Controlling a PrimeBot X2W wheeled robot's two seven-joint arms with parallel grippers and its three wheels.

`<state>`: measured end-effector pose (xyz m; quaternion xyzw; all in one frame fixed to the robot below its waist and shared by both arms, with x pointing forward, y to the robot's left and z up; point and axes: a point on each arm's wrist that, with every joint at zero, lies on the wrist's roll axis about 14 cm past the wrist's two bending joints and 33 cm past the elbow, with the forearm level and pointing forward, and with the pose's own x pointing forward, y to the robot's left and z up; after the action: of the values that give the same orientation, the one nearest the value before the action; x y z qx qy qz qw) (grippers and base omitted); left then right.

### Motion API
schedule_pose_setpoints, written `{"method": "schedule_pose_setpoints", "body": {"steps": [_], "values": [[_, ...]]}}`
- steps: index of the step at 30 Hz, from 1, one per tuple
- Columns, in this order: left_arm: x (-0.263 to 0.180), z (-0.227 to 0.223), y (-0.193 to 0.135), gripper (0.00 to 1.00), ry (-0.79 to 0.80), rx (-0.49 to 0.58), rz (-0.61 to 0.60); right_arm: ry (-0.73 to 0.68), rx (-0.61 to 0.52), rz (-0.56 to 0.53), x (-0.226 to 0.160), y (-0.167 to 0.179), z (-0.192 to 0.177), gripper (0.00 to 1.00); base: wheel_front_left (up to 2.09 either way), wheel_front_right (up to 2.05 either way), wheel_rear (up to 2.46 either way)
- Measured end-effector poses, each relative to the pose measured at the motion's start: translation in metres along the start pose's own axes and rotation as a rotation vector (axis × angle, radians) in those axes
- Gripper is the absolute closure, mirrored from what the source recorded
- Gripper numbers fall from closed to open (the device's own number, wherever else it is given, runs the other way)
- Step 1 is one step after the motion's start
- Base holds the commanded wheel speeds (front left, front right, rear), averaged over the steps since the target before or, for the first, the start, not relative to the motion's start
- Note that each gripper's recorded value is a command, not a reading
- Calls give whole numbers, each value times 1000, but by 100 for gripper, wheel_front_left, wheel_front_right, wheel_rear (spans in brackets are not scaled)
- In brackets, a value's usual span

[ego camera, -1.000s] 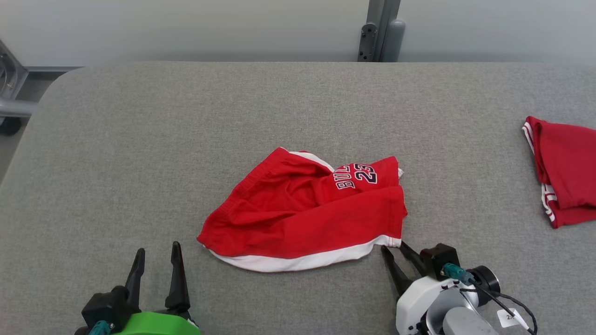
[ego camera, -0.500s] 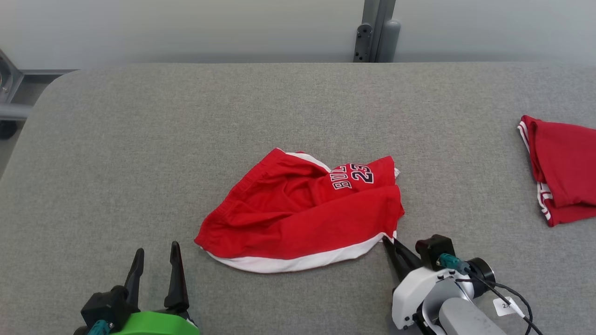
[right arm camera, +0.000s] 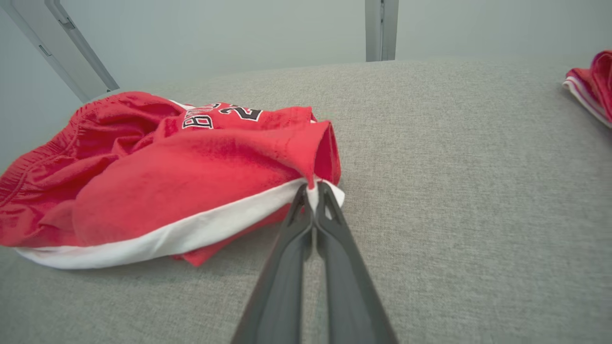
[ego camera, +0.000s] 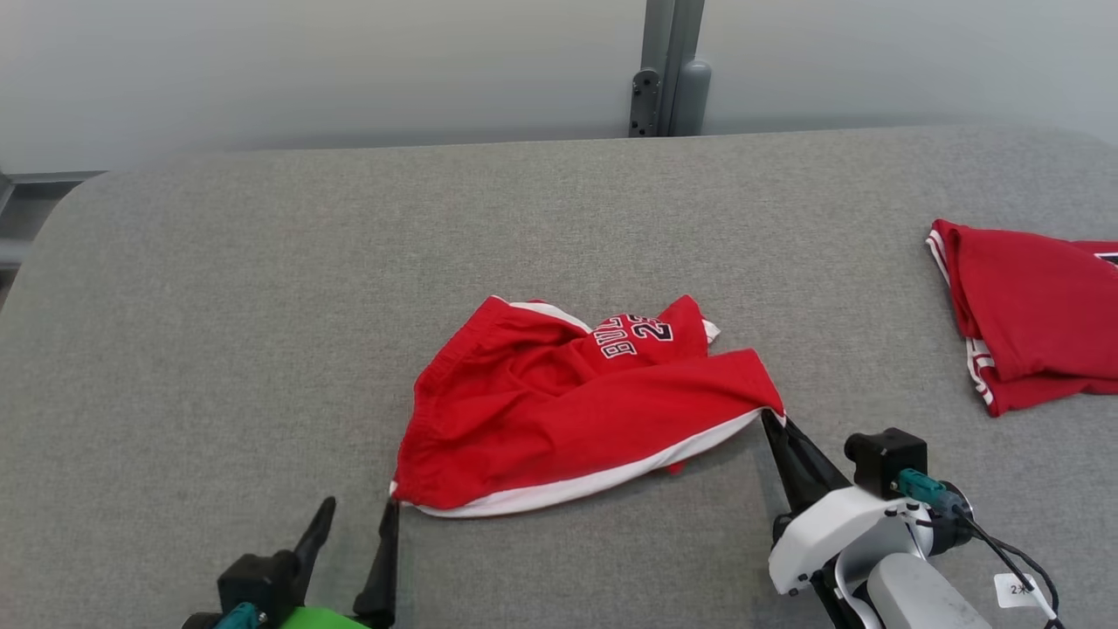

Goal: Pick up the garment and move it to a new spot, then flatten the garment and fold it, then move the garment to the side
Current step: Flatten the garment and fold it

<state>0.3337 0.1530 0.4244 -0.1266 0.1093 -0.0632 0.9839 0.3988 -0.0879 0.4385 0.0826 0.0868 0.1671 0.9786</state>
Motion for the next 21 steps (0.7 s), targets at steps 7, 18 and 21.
{"method": "schedule_pose_setpoints", "body": {"steps": [7, 18, 21], "values": [[5, -21, -26, 0, 106, 187, -181, -13, 5, -39, -9, -14, 4, 100, 0, 0, 0], [21, -38, -34, 0, 165, 213, -236, -2, 22, -55, -7, -20, 0, 100, 0, 0, 0], [22, -44, -38, 11, 184, 210, -253, -2, 23, -61, -6, -23, 0, 100, 0, 0, 0]]}}
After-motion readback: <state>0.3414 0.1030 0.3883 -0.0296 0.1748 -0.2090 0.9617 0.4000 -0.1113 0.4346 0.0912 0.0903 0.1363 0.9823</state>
